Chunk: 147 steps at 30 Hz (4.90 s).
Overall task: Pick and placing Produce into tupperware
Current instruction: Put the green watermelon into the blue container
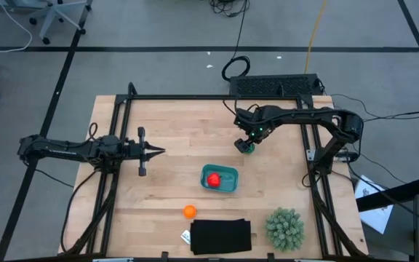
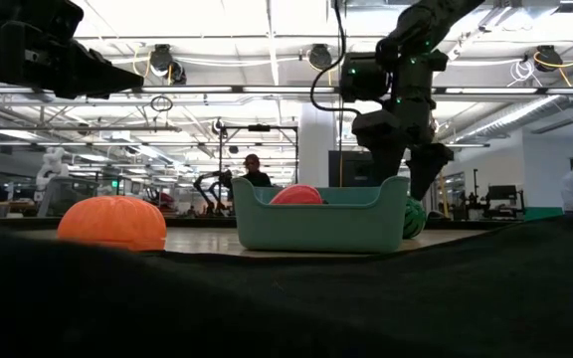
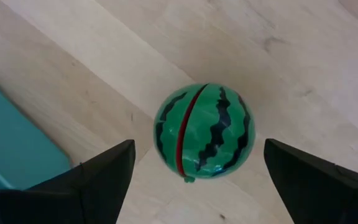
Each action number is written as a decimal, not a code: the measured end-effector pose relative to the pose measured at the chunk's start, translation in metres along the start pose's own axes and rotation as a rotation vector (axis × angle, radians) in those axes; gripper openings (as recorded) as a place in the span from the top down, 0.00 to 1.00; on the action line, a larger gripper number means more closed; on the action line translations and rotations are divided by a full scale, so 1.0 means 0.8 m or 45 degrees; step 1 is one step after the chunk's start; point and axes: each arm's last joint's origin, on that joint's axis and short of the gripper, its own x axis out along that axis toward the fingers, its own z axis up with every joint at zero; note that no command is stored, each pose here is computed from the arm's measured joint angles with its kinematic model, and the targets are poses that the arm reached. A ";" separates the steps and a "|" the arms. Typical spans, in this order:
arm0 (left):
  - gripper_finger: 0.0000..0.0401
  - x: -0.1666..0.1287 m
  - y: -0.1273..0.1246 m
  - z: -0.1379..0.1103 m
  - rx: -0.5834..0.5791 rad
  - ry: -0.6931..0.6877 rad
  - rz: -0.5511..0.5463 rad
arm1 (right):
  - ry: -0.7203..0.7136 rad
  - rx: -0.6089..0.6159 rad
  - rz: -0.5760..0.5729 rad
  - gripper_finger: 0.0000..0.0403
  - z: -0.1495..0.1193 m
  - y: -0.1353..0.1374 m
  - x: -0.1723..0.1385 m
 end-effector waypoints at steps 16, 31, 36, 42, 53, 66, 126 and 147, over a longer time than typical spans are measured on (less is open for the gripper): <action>0.94 0.000 0.000 0.000 0.000 -0.001 0.000 | -0.026 -0.026 0.025 0.14 -0.010 -0.011 0.031; 0.94 0.000 0.000 0.000 0.000 -0.001 0.000 | -0.071 -0.095 0.050 0.16 -0.007 -0.010 0.033; 0.94 0.000 0.000 0.000 0.000 0.000 0.000 | -0.066 -0.100 0.047 0.23 -0.007 -0.010 0.033; 0.94 0.000 0.000 0.000 0.000 0.001 0.000 | -0.072 -0.113 0.050 0.29 -0.007 -0.009 0.033; 0.94 0.000 0.000 0.000 0.000 0.002 -0.001 | -0.064 -0.120 0.046 0.28 -0.006 -0.008 0.030; 0.94 0.000 0.000 0.000 0.000 0.001 -0.001 | -0.151 -0.186 0.086 0.27 0.004 0.006 -0.019; 0.94 0.000 0.001 0.001 0.005 -0.005 0.027 | -0.523 -1.048 0.425 0.27 -0.058 0.095 -0.216; 0.94 0.000 0.001 0.000 -0.007 0.001 0.025 | -0.536 -1.298 0.454 0.27 -0.071 0.122 -0.127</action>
